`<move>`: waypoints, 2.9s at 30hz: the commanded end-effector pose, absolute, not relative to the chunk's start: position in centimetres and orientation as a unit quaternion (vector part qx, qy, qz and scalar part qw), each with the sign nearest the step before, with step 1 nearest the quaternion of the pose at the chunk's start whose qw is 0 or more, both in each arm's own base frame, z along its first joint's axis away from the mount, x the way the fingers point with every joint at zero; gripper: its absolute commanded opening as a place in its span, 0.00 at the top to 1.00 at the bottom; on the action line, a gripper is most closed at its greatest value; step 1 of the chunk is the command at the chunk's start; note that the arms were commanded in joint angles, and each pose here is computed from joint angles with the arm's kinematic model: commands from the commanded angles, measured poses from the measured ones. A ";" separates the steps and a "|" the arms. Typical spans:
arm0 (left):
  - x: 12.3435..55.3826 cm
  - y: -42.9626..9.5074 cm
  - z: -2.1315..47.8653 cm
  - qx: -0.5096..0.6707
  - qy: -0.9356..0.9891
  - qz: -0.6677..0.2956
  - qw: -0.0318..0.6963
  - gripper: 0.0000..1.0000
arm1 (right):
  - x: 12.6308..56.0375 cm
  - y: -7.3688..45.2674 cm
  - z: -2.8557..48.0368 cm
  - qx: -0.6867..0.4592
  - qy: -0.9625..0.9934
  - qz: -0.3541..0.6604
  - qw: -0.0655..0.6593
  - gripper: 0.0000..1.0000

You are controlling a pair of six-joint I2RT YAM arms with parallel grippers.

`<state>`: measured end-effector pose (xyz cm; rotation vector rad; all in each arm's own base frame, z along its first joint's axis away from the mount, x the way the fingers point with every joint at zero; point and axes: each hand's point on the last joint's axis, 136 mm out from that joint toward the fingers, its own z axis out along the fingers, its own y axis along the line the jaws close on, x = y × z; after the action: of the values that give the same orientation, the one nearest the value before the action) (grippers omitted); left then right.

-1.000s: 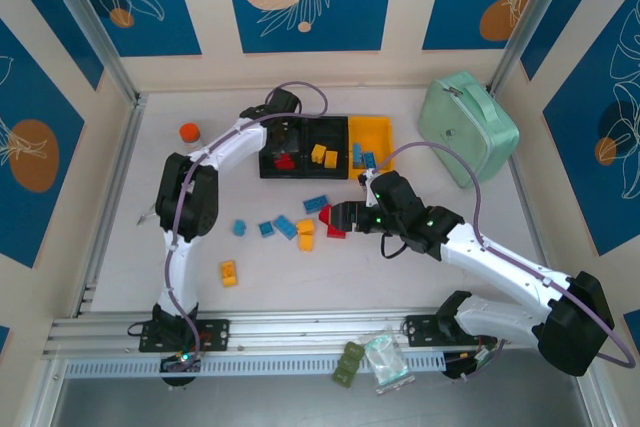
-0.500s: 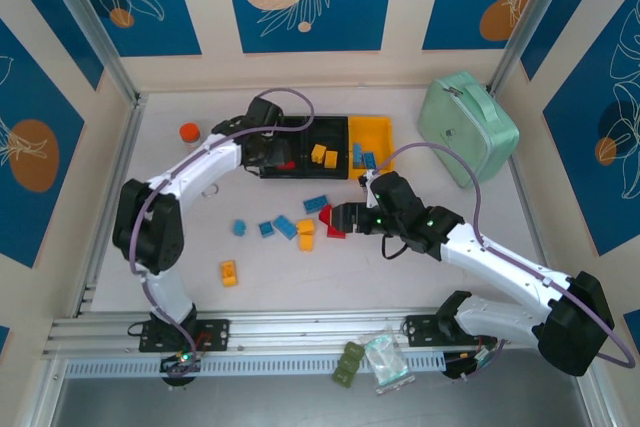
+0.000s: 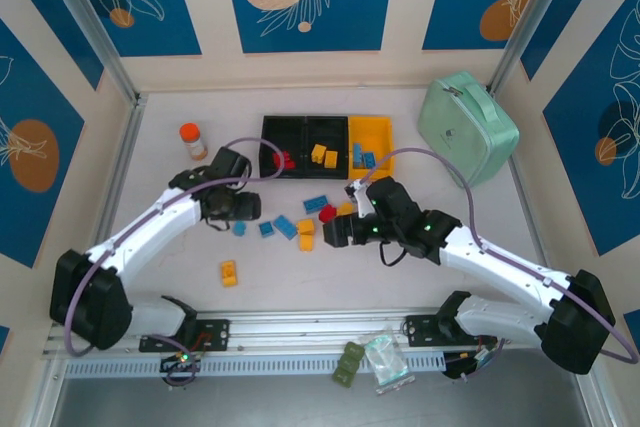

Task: Sort the legos into containers by color
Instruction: Pick up the lego from the bottom-left of the table, then place the lego in the container.

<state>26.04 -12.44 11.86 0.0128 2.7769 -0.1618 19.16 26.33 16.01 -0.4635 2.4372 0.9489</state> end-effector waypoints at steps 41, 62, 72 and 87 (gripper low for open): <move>22.5 -14.6 7.8 -0.049 0.987 -0.059 0.144 0.80 | 16.9 28.5 15.7 -0.232 0.879 0.345 0.233 0.23; 41.9 -31.2 15.2 0.070 0.961 -0.137 0.228 0.79 | 21.5 17.4 15.9 -0.007 0.917 0.275 0.288 0.23; 48.0 -33.9 12.5 0.079 0.961 -0.106 0.243 0.78 | 21.3 16.3 15.8 0.011 0.917 0.271 0.291 0.23; 51.8 -34.7 10.0 0.070 0.955 -0.135 0.253 0.62 | 21.6 16.2 15.7 0.018 0.917 0.273 0.291 0.23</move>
<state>50.97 -34.45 9.31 0.1764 2.6232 -0.3341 21.87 16.48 16.33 0.0226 2.4246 0.7328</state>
